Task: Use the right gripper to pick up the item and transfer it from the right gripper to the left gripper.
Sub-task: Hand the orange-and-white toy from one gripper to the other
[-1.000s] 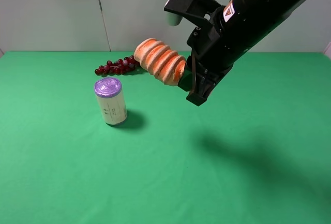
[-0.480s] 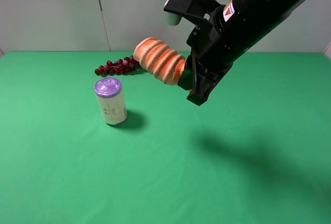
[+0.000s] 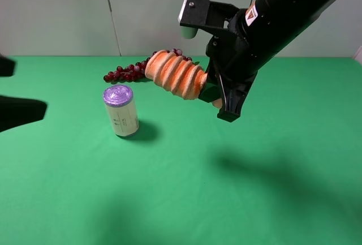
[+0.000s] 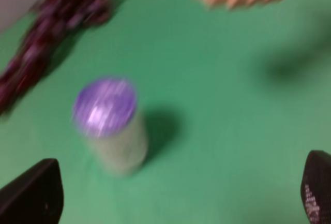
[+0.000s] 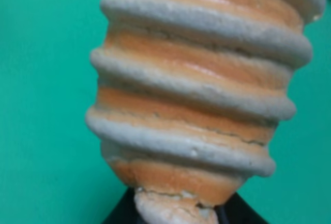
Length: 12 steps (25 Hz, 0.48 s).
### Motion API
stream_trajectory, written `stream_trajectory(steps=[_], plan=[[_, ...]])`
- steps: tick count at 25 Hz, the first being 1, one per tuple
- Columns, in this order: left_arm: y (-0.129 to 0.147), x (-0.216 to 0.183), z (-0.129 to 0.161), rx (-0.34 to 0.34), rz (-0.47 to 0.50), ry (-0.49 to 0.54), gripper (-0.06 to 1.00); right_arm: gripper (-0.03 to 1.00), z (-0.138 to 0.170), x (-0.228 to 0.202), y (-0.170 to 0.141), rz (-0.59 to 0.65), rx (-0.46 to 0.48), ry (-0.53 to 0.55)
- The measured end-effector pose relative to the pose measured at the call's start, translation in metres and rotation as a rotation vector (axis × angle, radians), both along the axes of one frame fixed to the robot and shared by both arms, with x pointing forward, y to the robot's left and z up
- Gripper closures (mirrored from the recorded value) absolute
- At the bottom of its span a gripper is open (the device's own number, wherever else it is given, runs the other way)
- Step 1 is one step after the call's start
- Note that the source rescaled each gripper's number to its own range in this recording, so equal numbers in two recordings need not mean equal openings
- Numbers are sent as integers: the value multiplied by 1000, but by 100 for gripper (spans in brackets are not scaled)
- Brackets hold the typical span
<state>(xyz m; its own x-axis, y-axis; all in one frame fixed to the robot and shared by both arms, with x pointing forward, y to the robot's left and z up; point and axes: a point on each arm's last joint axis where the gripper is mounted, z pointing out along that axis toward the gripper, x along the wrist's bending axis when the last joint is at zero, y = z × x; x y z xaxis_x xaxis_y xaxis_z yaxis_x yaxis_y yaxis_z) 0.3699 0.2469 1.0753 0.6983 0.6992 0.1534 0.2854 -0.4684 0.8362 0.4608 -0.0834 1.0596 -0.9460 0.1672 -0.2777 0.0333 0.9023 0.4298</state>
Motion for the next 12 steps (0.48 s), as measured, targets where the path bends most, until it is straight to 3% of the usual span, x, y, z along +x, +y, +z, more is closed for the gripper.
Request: stream_trajectory(steps=[6,12], plan=[[-19,44,-5,26,-300,-84,4,95,-1,-1,-1,32,-30,4],[-30,60,-19,37,-497,-94,4,95,1,0,-3,55,-64,-14]])
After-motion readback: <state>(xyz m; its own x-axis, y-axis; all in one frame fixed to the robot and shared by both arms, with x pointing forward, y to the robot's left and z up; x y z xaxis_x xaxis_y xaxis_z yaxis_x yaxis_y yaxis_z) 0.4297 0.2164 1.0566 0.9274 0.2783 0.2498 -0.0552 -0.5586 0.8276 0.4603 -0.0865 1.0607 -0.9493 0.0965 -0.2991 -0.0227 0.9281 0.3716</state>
